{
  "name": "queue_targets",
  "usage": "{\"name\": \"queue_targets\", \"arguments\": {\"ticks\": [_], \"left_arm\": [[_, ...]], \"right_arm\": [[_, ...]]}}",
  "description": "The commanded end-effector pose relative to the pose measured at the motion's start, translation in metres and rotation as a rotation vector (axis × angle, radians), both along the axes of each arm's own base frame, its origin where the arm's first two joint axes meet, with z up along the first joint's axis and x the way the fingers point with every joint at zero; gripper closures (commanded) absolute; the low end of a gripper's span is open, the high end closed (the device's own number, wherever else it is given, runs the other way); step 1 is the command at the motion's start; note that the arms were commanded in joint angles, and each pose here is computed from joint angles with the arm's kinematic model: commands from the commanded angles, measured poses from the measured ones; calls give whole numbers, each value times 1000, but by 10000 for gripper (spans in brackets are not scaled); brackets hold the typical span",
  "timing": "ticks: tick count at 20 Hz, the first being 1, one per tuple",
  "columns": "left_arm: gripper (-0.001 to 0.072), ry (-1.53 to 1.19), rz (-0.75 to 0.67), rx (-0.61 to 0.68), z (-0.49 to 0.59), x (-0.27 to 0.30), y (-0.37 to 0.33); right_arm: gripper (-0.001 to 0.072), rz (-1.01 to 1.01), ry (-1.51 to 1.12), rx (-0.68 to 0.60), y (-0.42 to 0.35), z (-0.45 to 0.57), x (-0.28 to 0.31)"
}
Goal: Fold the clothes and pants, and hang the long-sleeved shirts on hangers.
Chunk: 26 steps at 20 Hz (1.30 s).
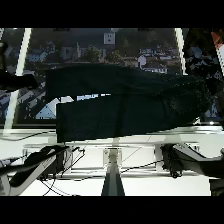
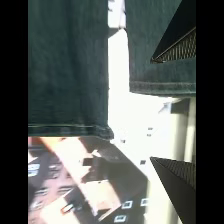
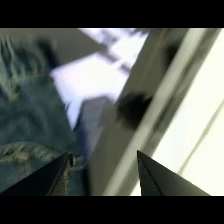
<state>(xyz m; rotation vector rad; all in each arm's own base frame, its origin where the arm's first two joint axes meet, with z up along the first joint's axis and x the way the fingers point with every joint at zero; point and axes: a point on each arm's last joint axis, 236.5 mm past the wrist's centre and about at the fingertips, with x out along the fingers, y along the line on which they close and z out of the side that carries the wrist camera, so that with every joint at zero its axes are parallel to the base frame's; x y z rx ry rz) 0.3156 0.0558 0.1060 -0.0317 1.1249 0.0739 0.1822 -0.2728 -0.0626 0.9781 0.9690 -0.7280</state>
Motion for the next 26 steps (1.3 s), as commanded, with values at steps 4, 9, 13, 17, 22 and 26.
{"name": "queue_targets", "arguments": {"ticks": [4,9,13,17,22,26], "left_arm": [[89,-220,71,35,69,-32,0],[89,-183,179,79,62,-44,21],[89,-107,218,77,32,-52,26],[90,9,368,85,-8,-76,41],[268,372,338,-113,-85,-140,-16],[260,529,240,-330,-114,-168,-75]], "right_arm": [[136,70,-154,98,2,-28,24],[138,-21,-250,148,-9,-32,46],[167,59,-250,215,6,-41,68],[174,163,-240,125,10,-42,95],[654,201,-229,69,9,-42,109],[679,199,-226,64,8,-43,108]]}}
